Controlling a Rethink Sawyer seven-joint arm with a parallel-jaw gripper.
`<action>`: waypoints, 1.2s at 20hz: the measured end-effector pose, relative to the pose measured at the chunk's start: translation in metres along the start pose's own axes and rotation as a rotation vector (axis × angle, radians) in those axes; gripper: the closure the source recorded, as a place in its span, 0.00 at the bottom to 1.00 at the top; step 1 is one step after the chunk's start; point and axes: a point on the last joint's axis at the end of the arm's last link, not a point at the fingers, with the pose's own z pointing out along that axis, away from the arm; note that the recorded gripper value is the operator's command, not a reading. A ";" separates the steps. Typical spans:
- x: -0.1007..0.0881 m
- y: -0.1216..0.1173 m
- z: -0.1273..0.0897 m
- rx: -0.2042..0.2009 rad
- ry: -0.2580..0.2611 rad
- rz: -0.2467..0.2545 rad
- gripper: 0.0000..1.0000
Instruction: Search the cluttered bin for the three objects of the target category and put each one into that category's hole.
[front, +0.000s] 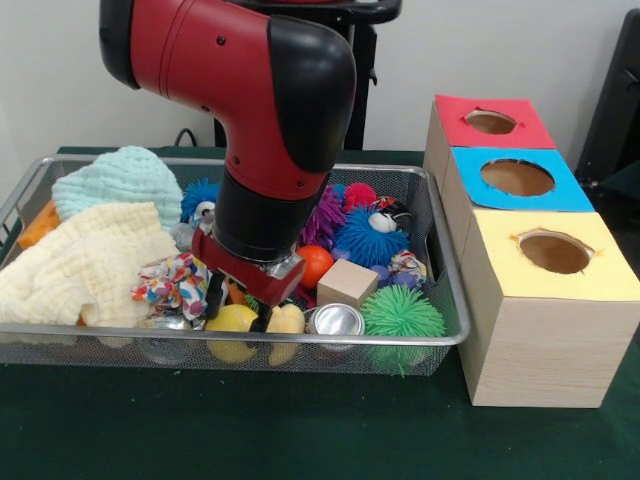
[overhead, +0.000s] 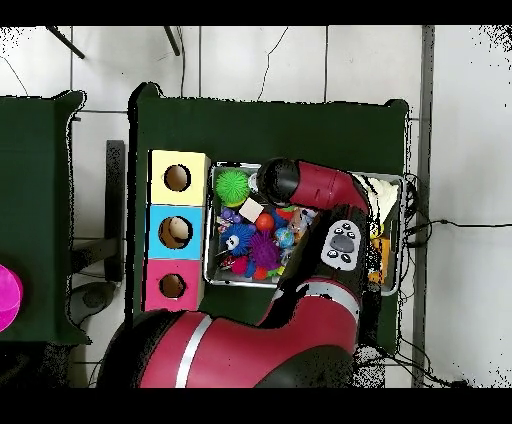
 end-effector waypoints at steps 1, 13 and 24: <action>0.000 0.000 0.000 0.000 0.000 0.000 0.00; 0.024 0.012 -0.021 -0.024 0.028 -0.008 0.00; 0.046 0.033 -0.035 -0.050 0.045 -0.033 0.00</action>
